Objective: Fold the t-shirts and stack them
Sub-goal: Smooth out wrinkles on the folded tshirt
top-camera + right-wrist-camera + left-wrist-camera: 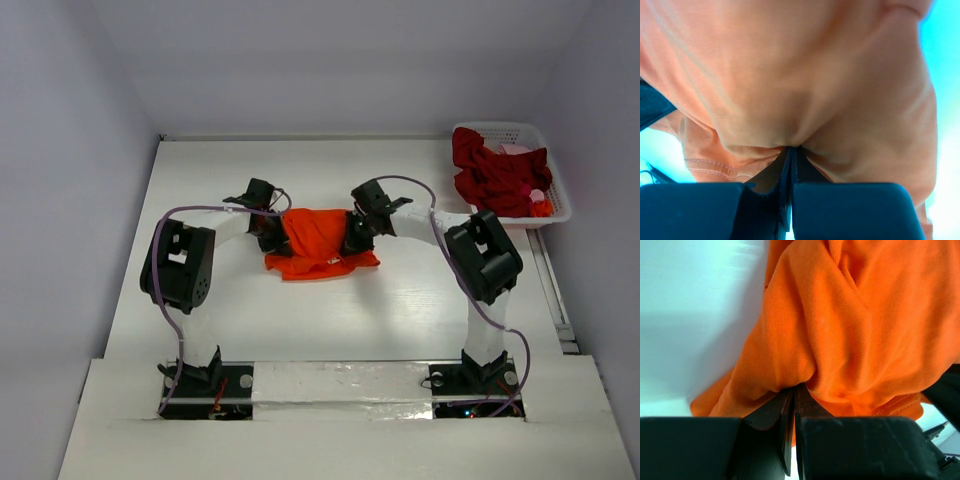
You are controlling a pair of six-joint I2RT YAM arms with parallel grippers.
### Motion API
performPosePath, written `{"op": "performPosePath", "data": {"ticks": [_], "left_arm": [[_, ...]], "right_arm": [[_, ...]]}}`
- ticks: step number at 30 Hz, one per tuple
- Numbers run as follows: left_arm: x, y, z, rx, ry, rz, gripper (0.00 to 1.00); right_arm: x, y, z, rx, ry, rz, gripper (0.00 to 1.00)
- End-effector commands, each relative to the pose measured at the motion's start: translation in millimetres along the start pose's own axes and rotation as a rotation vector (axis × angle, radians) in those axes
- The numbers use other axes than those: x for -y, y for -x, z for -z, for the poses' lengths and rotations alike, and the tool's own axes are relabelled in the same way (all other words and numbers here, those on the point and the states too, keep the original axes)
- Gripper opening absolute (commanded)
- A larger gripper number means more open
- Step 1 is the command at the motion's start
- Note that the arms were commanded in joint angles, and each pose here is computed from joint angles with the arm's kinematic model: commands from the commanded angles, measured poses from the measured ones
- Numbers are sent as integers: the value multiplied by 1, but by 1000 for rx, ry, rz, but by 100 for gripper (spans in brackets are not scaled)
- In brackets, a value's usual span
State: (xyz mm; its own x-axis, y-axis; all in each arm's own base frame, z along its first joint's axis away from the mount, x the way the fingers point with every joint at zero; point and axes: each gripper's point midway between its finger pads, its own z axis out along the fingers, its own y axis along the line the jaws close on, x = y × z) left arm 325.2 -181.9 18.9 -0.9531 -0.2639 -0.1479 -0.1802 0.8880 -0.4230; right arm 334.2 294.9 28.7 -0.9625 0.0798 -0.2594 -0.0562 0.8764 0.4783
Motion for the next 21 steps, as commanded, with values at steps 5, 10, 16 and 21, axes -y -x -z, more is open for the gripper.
{"op": "performPosePath", "data": {"ticks": [5,10,16,21], "left_arm": [[-29,6,-21,27,143,1,1],[-20,13,-24,33,131,-3,2],[-10,29,-28,40,122,-11,2],[-6,37,-32,42,123,-13,2]], "right_arm": [[29,20,3,46,-65,-37,0],[33,28,6,53,-67,-43,0],[32,35,8,61,-61,-39,0],[33,45,9,67,-50,-54,0]]}}
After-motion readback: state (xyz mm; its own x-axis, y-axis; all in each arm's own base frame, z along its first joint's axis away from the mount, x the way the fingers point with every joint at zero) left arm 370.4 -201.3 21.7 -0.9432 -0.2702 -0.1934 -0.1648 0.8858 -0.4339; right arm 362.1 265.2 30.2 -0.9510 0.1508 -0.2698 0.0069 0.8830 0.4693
